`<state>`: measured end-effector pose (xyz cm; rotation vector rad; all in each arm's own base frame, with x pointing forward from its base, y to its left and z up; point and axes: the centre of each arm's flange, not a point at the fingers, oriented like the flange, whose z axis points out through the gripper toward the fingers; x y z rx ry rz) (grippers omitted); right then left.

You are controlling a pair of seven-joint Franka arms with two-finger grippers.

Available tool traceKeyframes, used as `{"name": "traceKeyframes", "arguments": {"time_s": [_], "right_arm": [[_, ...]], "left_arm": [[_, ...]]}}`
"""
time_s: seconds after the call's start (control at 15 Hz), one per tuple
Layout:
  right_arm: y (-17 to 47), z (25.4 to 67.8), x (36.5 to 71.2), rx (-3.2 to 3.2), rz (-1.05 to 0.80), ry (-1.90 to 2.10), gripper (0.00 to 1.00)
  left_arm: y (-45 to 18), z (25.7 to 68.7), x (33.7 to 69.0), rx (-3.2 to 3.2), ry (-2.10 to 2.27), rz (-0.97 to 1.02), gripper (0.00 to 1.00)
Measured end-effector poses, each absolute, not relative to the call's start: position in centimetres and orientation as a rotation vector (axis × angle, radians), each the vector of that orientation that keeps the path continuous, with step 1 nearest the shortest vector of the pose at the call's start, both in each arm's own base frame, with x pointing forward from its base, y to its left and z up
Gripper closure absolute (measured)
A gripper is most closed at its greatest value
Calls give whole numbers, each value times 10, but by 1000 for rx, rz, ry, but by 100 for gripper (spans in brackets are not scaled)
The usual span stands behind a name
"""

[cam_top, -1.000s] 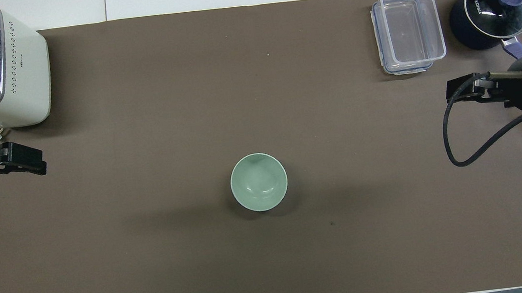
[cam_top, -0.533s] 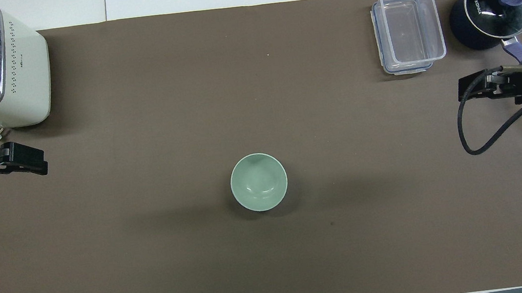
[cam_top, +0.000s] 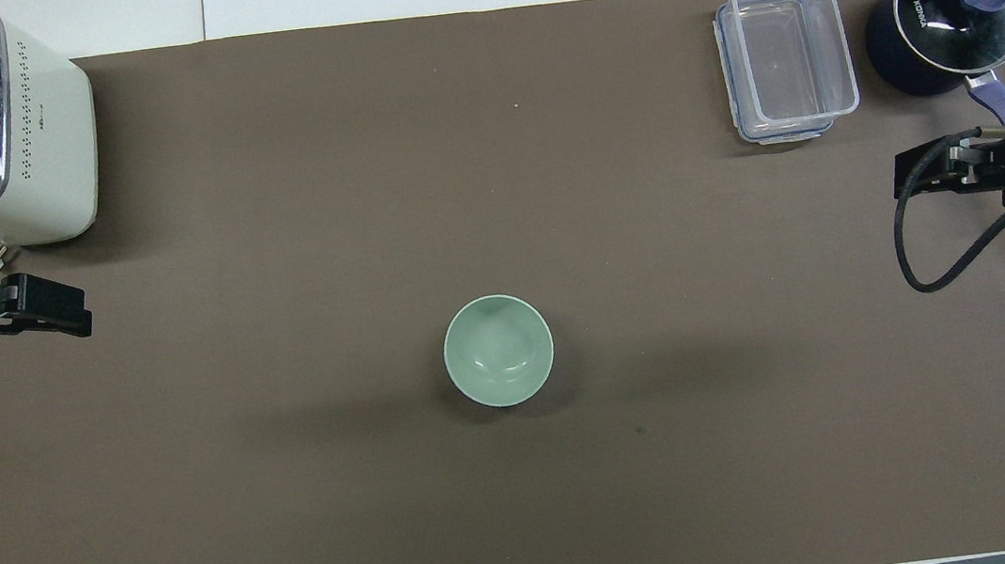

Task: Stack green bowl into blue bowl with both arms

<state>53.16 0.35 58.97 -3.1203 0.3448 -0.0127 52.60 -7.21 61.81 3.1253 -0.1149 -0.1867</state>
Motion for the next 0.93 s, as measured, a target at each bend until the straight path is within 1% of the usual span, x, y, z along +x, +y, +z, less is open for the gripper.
{"name": "traceKeyframes", "arguments": {"time_s": [0.33, 0.53, 0.93], "right_arm": [[4, 604, 528, -3109, 21, 347, 0], [6, 613, 531, -3154, 21, 320, 1], [9, 609, 542, -3150, 36, 302, 2]], "left_arm": [[-72, 618, 526, 3125, -115, -187, 0], [-72, 618, 526, 3125, -115, -187, 0], [-72, 618, 526, 3125, -115, -186, 0]]}}
